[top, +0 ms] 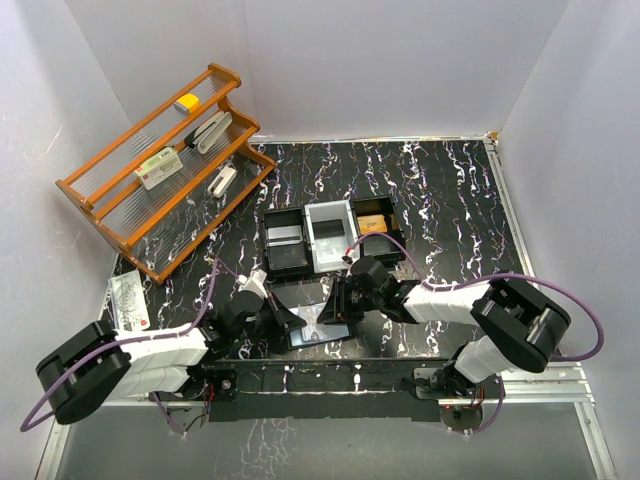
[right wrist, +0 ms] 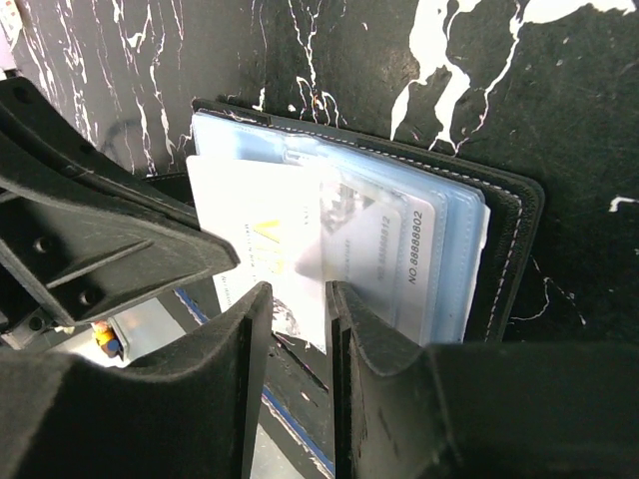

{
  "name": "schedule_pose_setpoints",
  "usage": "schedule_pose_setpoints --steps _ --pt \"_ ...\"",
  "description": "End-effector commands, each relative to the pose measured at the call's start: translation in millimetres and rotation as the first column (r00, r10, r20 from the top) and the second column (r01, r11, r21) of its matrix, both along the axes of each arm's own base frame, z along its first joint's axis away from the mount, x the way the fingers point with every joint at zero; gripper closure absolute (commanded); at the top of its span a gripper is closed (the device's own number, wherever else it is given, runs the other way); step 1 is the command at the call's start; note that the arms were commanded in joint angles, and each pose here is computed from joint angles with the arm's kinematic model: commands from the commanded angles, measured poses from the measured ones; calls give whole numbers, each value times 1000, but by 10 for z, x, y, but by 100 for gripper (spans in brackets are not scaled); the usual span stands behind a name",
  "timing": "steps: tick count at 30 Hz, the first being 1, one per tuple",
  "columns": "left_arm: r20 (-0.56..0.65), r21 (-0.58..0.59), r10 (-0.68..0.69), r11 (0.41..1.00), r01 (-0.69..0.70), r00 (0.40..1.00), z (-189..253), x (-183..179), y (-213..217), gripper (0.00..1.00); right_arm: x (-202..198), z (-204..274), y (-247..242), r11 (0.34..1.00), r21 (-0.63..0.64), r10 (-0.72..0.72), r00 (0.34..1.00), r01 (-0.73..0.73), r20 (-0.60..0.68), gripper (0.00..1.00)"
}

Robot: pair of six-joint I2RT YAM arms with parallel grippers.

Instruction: Take the credit cards out of the card holder

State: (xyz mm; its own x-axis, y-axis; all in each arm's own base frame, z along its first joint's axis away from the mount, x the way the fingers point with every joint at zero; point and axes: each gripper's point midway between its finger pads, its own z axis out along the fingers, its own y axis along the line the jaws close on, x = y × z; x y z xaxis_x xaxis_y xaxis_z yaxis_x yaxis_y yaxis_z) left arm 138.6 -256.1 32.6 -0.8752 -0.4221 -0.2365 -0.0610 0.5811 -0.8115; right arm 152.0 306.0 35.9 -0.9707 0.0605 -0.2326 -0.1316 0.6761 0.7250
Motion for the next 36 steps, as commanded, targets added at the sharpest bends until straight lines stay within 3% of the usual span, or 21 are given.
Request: schedule_pose_setpoints --steps 1,5,12,19,25,31,36 --pt "28 120 15 993 -18 1000 -15 34 157 100 -89 -380 -359 976 -216 -35 999 28 -33 72" --pt "71 181 11 983 -24 997 65 54 271 100 -10 -225 -293 979 -203 -7 1000 9 9 71" --pt "171 171 -52 985 23 984 330 84 241 100 173 293 -78 995 -94 37 989 -24 146 68" --pt "279 112 -102 991 73 955 625 125 114 100 273 711 16 999 33 1 965 -10 264 47" --pt "348 78 -123 992 103 929 795 137 57 100 415 933 -89 991 104 -113 921 80 373 39" --pt "394 9 -161 985 171 905 940 102 3 100 427 1220 -136 965 250 -187 861 72 472 35" --pt "376 -180 -127 962 207 918 1134 140 44 100 379 1349 -180 954 294 -201 854 59 480 34"
